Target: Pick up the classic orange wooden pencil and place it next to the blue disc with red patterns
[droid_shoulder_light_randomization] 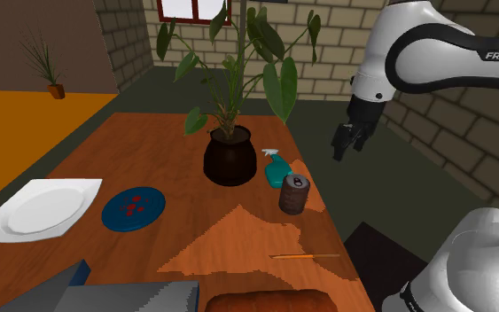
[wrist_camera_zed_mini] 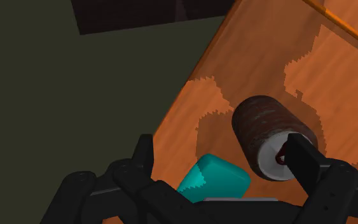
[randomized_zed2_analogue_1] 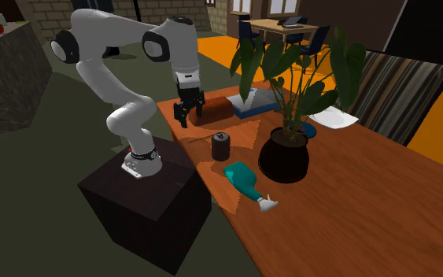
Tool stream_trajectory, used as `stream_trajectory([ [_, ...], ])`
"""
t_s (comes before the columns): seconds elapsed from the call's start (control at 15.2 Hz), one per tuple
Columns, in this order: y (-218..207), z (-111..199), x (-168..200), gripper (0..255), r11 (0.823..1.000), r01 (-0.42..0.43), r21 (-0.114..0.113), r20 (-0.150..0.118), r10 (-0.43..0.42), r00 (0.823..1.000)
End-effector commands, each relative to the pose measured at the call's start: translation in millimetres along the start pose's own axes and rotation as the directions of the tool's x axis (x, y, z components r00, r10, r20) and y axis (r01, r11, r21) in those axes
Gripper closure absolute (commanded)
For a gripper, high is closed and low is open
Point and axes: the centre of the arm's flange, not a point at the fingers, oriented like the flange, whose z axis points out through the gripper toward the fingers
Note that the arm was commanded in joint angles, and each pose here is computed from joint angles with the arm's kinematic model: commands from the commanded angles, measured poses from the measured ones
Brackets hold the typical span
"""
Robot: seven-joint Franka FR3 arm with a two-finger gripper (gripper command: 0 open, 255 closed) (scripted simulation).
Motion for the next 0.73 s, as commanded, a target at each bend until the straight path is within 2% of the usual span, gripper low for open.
stream_trajectory([
  [0.0,0.0,0.0,0.0,0,1.000,0.000,0.000,0.000,0.000,1.000],
  [0.13,-25.5,14.3,-3.9,0,0.995,0.102,-0.023,-0.008,-0.102,0.995],
  [0.33,-62.0,36.8,-14.4,0,0.966,0.251,-0.058,-0.015,-0.252,0.968],
  [0.46,-84.9,52.5,-24.1,0,0.934,0.347,-0.081,-0.017,-0.350,0.937],
  [0.66,-116.4,77.2,-42.7,0,0.867,0.484,-0.117,-0.015,-0.489,0.872],
])
